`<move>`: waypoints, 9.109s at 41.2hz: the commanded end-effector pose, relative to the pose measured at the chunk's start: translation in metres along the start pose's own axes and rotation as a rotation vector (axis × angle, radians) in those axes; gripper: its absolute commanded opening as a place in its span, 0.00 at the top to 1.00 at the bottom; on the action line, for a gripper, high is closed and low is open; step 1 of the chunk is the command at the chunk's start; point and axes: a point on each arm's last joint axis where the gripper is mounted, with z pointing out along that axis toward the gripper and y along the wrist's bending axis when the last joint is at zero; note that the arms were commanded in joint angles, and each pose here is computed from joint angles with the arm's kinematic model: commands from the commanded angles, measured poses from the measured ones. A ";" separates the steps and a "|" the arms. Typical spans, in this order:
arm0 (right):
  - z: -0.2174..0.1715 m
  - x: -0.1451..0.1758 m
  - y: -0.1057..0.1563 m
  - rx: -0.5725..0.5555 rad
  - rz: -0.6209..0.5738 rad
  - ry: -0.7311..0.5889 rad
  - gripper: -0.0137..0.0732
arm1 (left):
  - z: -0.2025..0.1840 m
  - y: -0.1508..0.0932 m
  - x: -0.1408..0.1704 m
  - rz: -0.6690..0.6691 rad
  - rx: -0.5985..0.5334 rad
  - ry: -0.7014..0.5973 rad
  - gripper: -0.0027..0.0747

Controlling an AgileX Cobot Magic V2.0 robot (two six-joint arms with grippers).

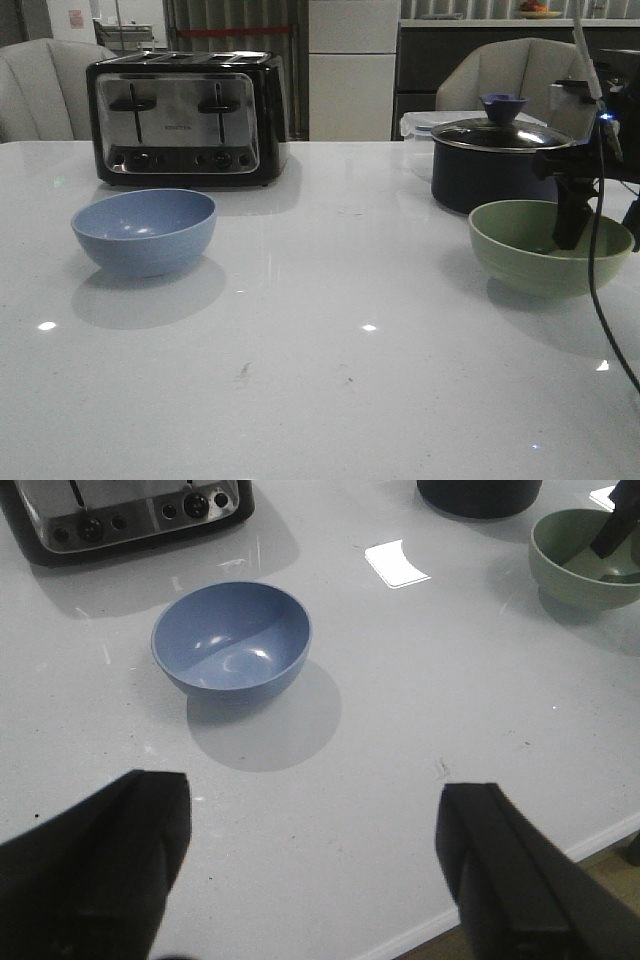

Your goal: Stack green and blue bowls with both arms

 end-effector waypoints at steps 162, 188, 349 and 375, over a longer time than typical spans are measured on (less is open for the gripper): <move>-0.218 0.257 0.067 -0.367 -0.574 -0.666 0.31 | 0.225 0.101 -0.073 -0.289 -0.178 0.541 0.24; -0.218 0.257 0.067 -0.367 -0.575 -0.664 0.31 | 0.318 0.146 -0.065 -0.383 -0.157 0.539 0.41; -0.218 0.257 0.067 -0.368 -0.573 -0.672 0.31 | 0.003 -0.019 -0.042 0.079 0.118 0.093 0.39; -0.215 0.259 0.064 -0.321 -0.607 -0.627 0.44 | -0.013 -0.016 -0.027 0.070 0.119 0.026 0.61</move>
